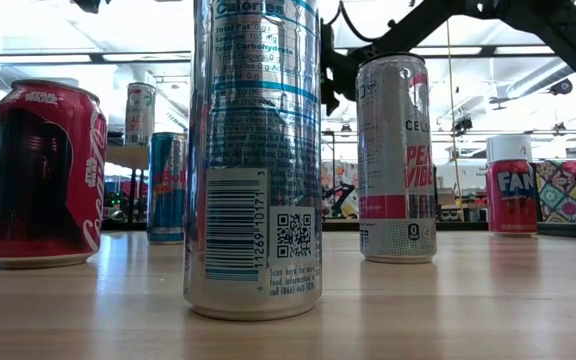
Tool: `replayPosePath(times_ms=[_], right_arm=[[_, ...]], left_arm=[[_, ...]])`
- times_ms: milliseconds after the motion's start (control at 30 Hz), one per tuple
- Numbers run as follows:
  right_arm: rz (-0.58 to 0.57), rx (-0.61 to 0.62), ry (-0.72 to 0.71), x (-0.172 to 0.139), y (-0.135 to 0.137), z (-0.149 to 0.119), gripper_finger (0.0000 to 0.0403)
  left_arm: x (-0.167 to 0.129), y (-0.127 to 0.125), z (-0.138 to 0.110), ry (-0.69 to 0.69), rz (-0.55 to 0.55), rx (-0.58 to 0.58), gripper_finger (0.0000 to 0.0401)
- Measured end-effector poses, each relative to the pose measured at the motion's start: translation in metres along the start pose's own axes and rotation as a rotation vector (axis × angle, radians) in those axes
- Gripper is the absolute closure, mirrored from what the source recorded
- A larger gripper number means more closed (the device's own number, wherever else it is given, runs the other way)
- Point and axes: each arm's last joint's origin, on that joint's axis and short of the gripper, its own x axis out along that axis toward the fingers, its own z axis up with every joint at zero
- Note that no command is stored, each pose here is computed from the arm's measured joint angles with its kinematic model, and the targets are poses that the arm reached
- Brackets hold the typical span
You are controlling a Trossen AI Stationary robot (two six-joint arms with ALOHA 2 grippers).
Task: Place canned beverage on shelf
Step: Put the blue soda can on the shelf
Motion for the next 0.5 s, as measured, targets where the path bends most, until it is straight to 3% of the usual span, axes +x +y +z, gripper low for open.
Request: replayPosePath(times_ms=[500], right_arm=[[-0.012,-0.007,-0.037,-0.012,0.000,0.043,0.0083]], left_arm=[[0.000,0.000,0.000,0.003,-0.001,0.001,0.0094]])
